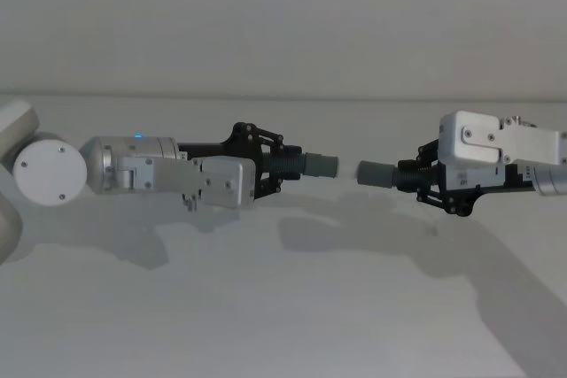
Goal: Use both hands to pick up one end of the pipe from the table, align the ends, and insert them.
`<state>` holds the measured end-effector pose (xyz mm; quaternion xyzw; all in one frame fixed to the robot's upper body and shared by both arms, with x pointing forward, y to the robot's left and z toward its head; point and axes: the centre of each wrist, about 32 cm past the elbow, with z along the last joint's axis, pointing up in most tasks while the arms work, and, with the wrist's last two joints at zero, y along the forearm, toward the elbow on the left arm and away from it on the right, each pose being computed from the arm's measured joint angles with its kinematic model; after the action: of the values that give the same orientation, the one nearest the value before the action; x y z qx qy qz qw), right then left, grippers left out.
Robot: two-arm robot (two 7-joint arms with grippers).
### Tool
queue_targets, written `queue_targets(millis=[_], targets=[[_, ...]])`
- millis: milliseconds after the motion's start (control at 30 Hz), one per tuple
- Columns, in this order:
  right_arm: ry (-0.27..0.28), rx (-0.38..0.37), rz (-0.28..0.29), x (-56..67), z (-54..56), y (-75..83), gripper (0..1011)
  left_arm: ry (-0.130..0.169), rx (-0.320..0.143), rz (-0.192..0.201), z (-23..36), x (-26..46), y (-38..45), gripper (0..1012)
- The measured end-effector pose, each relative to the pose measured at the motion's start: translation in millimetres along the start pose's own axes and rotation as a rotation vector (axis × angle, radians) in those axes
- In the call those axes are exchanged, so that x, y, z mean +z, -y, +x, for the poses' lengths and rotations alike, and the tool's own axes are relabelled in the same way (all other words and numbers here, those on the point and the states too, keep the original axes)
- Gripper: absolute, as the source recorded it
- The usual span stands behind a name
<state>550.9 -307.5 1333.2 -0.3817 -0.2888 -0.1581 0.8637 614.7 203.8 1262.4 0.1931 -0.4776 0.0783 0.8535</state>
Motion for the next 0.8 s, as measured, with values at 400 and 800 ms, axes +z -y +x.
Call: queue_targets(millis=[400, 800], targets=[[0.002, 0.0, 0.0, -0.3, 1.9, -0.7, 256, 0.0, 0.0, 0.0, 0.0, 0.0, 0.0, 323], [0.007, -0.001, 0.007, -0.1, 2.7, -1.5, 256, 0.0, 0.0, 0.0, 0.0, 0.0, 0.0, 323]])
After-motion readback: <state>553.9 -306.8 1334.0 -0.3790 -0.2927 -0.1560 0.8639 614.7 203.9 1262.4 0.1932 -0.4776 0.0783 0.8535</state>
